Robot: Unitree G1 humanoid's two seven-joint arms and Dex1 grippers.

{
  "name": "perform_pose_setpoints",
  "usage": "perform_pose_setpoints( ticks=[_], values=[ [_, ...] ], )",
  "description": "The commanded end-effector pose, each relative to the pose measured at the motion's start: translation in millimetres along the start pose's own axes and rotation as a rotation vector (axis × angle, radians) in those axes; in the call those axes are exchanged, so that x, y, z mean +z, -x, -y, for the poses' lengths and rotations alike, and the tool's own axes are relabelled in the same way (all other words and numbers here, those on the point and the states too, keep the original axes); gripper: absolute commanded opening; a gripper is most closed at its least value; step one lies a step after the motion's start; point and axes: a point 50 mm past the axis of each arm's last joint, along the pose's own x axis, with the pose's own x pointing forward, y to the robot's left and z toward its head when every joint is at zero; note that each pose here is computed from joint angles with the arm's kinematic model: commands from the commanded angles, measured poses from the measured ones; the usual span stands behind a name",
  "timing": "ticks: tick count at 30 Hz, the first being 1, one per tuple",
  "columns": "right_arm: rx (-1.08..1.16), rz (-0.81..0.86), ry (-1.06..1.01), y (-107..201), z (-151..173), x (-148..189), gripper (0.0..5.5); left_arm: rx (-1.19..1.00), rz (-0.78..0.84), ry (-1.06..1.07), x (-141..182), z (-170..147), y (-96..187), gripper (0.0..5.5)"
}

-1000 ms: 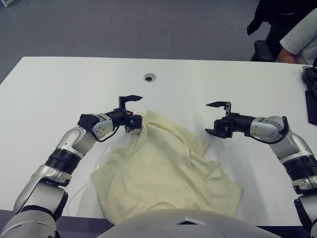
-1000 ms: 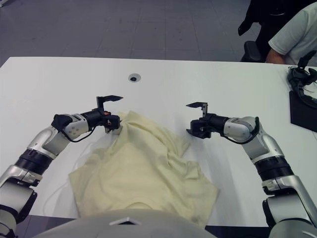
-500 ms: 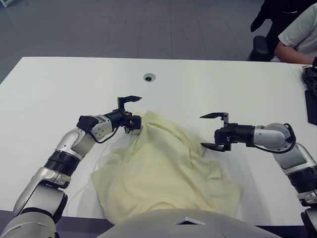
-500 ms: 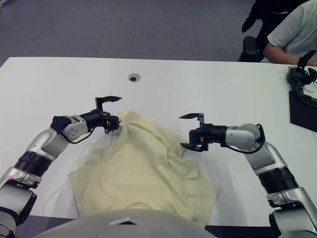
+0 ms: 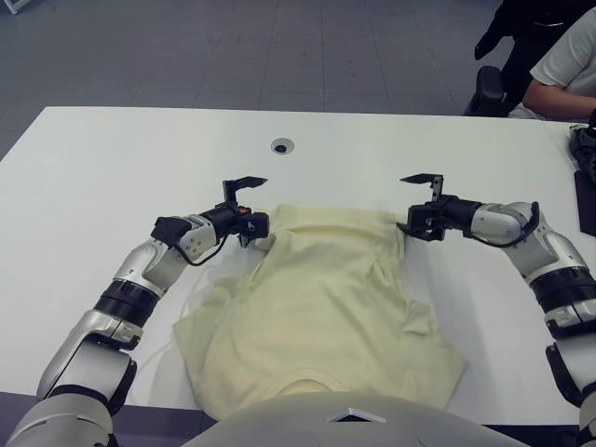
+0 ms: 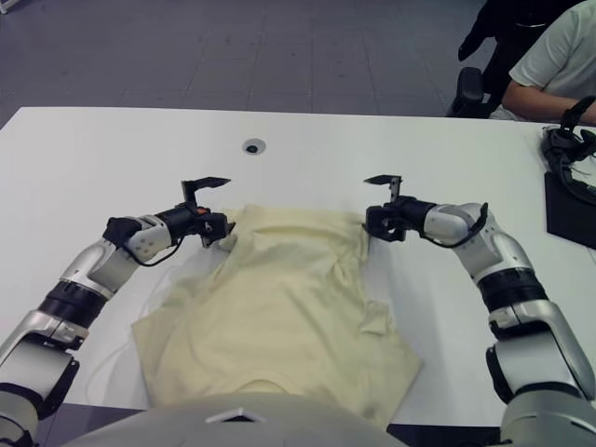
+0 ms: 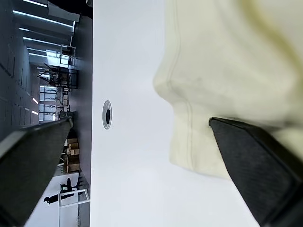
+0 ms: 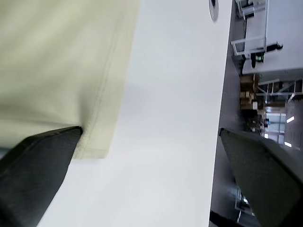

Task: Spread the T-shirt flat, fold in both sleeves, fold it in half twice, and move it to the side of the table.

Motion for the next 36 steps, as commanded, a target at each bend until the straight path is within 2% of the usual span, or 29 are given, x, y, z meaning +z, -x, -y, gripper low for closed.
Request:
perform_pose_setpoints(
  ticks=[1,10,14,19,22,27,29,36],
  values=[
    [-0.055,-0.070,-0.043,-17.6,-4.4,-9.6,5.38,-0.134,-0.125,0.024,-14.5,36.4,-15.9,5.40],
    [-0.185,-0.076,-0.062,-33.8,-5.0,-7.7,5.38,-0.125,-0.282,0.002,-23.9,56.3,-51.5,5.40],
    [-0.273,-0.103,-0.044,-33.4,1.8,-10.4,5.38,-0.122,-0.334,-0.086,-25.8,63.1,-56.8,5.40],
    [-0.367,-0.145,0.007,-29.7,10.8,-15.2,5.38,-0.054,-0.388,-0.225,-34.4,53.3,-55.2,5.40],
    [-0.420,-0.132,0.009,-27.2,15.0,-14.7,5.38,0.000,-0.401,-0.235,-36.8,48.3,-54.1,5.40],
    [-0.558,0.006,-0.025,-21.9,27.1,1.0,5.38,0.088,-0.356,-0.106,-33.1,49.1,-51.8,5.40],
    [-0.551,0.102,-0.074,-16.6,23.5,10.0,5.38,0.135,-0.313,-0.138,-29.8,47.1,-47.3,5.40],
    [-0.206,0.340,-0.202,5.6,-25.3,48.5,5.38,0.302,-0.225,-0.186,-4.3,31.5,-0.7,5.40]
  ],
)
